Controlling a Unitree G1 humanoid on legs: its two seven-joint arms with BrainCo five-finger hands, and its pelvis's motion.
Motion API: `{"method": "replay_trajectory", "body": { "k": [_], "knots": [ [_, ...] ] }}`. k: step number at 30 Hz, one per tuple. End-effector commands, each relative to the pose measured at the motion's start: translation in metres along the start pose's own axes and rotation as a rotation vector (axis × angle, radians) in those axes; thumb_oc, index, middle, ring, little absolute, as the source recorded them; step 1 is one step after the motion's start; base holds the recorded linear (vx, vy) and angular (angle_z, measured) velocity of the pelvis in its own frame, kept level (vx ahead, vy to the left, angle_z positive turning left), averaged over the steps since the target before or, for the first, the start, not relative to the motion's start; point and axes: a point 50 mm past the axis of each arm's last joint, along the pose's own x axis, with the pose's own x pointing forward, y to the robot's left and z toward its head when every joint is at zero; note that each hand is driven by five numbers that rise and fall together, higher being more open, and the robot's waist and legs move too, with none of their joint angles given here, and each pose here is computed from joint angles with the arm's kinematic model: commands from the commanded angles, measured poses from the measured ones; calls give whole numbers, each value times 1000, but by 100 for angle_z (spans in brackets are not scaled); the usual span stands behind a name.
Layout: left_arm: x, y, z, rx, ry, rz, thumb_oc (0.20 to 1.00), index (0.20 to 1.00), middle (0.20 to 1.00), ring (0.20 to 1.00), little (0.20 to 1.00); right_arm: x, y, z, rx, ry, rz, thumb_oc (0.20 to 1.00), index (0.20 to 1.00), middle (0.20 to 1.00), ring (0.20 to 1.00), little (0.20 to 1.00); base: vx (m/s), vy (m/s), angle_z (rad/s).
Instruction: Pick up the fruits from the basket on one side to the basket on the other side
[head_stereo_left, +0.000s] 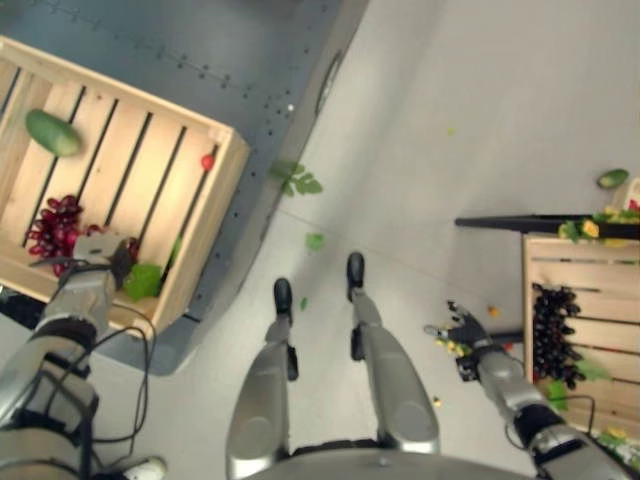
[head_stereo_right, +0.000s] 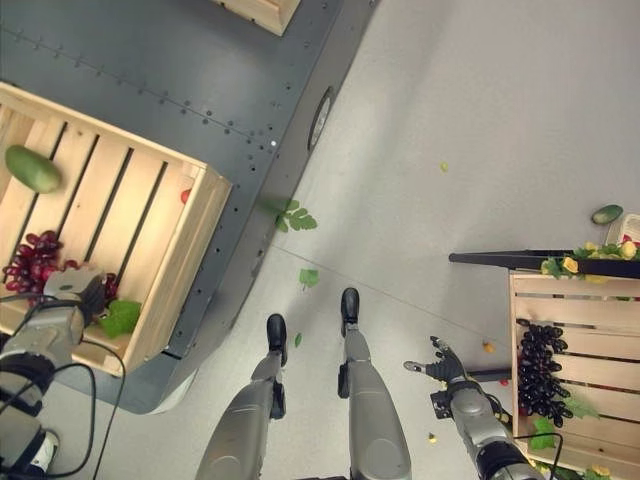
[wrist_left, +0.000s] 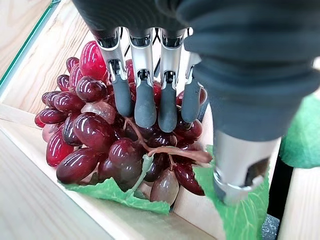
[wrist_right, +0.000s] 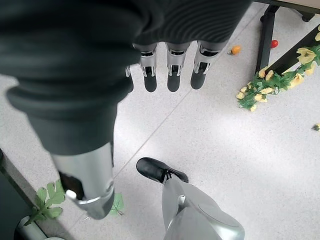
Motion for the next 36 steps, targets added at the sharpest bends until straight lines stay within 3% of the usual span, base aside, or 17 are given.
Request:
{"method": "replay_trajectory", "body": {
  "k": [1, 22, 36],
  "knots": [
    [-3, 0, -26, 37, 75, -9, 1000, 1000, 1000, 1000, 1000, -7, -19, -11, -27, 11, -34, 1000, 1000, 1000, 1000, 1000, 0, 0, 0],
    [-10, 2, -50, -22, 122, 29, 1000, 1000, 1000, 1000, 1000, -10, -23, -15, -9, 14, -59, 1000, 1000, 1000, 1000, 1000, 0, 0, 0],
    [-11, 34, -47, -175, 59, 164, 1000, 1000, 1000, 1000, 1000, -12, -27, -22, 21, 33, -79, 1000, 1000, 1000, 1000, 1000, 0, 0, 0]
  ]
}}
